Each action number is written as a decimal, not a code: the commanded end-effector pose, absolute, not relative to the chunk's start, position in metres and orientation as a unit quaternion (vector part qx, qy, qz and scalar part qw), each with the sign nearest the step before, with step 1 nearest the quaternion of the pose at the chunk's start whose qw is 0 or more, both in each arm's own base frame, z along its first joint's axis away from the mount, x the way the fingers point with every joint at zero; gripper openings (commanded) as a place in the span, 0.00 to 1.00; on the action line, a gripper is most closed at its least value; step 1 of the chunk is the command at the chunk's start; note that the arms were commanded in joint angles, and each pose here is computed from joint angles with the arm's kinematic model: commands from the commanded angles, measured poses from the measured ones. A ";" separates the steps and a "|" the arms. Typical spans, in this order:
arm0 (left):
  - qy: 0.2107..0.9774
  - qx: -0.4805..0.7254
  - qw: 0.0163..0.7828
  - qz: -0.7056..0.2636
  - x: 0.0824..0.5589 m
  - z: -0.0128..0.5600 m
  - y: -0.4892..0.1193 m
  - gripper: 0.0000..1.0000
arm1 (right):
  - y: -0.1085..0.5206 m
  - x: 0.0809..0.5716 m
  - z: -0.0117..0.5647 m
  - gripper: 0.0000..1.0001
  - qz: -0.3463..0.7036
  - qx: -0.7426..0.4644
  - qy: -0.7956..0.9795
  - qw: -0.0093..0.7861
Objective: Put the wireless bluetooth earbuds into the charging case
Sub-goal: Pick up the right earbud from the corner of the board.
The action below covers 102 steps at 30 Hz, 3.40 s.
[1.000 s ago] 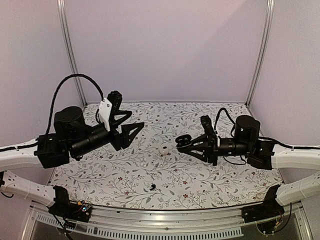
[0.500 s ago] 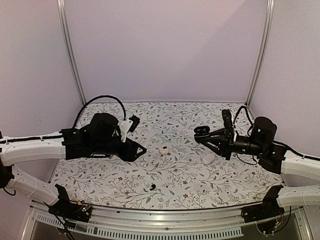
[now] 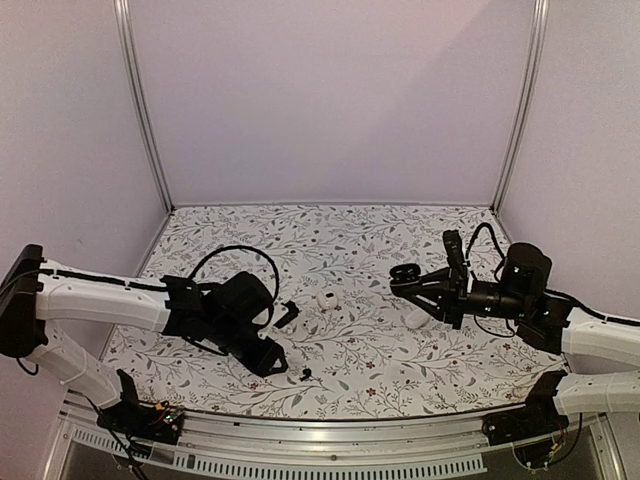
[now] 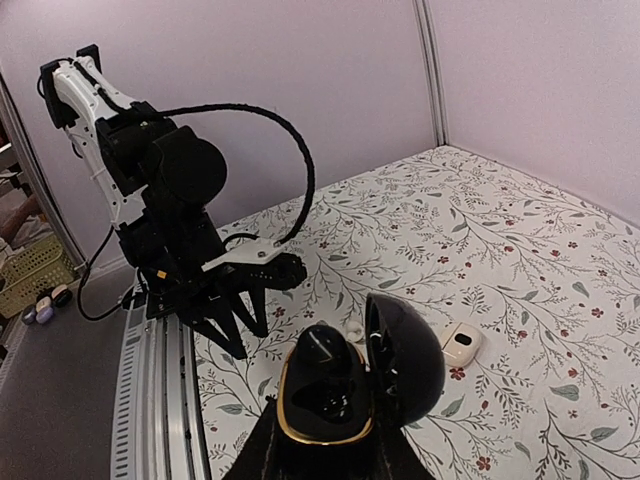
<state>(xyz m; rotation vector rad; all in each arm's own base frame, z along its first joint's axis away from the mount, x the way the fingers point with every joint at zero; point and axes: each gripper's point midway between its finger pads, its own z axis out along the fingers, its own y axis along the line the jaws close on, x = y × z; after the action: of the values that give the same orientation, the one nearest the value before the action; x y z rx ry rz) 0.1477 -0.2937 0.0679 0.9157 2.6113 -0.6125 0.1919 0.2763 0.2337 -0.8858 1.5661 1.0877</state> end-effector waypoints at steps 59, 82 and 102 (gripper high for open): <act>0.888 0.454 -0.072 0.036 0.113 -0.002 -0.284 0.40 | 0.268 0.191 0.216 0.00 0.438 -0.367 0.656 0.492; 0.874 0.478 -0.083 0.033 0.119 -0.006 -0.306 0.27 | 0.267 0.191 0.214 0.00 0.436 -0.368 0.658 0.492; 0.898 0.426 0.089 -0.070 0.175 0.063 -0.345 0.12 | 0.270 0.193 0.219 0.00 0.438 -0.369 0.654 0.494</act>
<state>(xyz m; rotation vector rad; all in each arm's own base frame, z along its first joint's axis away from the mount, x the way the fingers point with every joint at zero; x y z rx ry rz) 0.1474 -0.3220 0.0251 1.4140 2.8178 -0.0406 0.1907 0.2686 0.2103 -0.8885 1.6202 1.0669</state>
